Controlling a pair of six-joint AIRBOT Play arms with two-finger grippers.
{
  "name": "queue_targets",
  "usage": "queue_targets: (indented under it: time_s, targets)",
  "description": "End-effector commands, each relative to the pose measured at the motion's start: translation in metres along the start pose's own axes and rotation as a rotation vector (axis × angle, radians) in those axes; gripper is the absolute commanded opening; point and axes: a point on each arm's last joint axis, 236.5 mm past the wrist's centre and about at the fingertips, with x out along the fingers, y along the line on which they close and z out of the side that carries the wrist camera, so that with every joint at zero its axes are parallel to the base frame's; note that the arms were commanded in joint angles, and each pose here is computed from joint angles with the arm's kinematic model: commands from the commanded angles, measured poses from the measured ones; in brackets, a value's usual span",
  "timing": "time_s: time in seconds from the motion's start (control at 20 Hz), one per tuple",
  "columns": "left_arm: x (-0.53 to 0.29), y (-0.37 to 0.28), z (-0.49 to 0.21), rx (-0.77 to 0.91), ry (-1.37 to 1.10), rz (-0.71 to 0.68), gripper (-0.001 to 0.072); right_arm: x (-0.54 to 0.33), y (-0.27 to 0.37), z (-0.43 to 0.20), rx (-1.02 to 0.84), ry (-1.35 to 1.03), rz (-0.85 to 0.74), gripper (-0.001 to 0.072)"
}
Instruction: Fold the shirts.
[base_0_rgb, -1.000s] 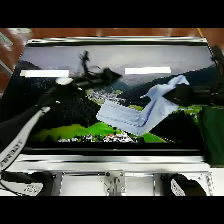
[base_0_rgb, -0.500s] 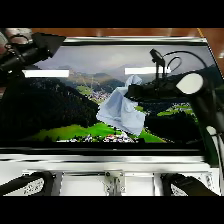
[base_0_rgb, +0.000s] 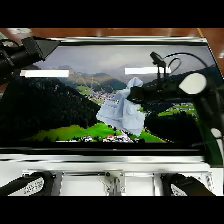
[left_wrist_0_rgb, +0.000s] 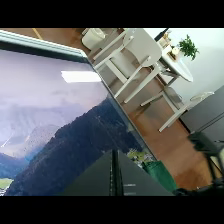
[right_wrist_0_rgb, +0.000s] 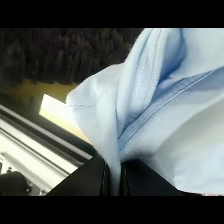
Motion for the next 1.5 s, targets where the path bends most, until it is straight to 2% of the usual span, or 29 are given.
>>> queue_targets:
  time_s: [0.0, 0.25, 0.4, 0.75, 1.1, 1.35, 1.45]
  targets:
    - [-0.001, 0.000, -0.002, 0.008, 0.012, 0.003, 0.0041, -0.057, -0.006, -0.023, 0.008, 0.007, -0.049, 0.0061]
    - [-0.001, -0.001, -0.004, 0.007, 0.019, -0.003, 0.0041, -0.120, -0.076, -0.046, 0.090, -0.011, -0.332, 0.0061]
    - [-0.001, -0.001, -0.004, -0.001, 0.020, -0.004, 0.0042, -0.123, -0.093, -0.052, 0.123, 0.025, -0.372, 0.0061]
    - [-0.001, -0.002, -0.004, -0.008, 0.020, -0.005, 0.0042, -0.057, -0.090, -0.039, 0.128, 0.130, -0.294, 0.0061]
    - [-0.002, -0.004, -0.005, -0.019, 0.022, -0.009, 0.0042, 0.094, -0.059, -0.003, 0.072, 0.089, -0.154, 0.0061]
    - [-0.004, -0.023, -0.029, -0.036, 0.126, -0.088, 0.0042, 0.190, -0.038, 0.018, 0.199, -0.052, -0.042, 0.0064]
    - [-0.005, -0.027, -0.034, -0.036, 0.149, -0.106, 0.0042, 0.210, -0.030, 0.022, 0.275, -0.092, 0.006, 0.0088]
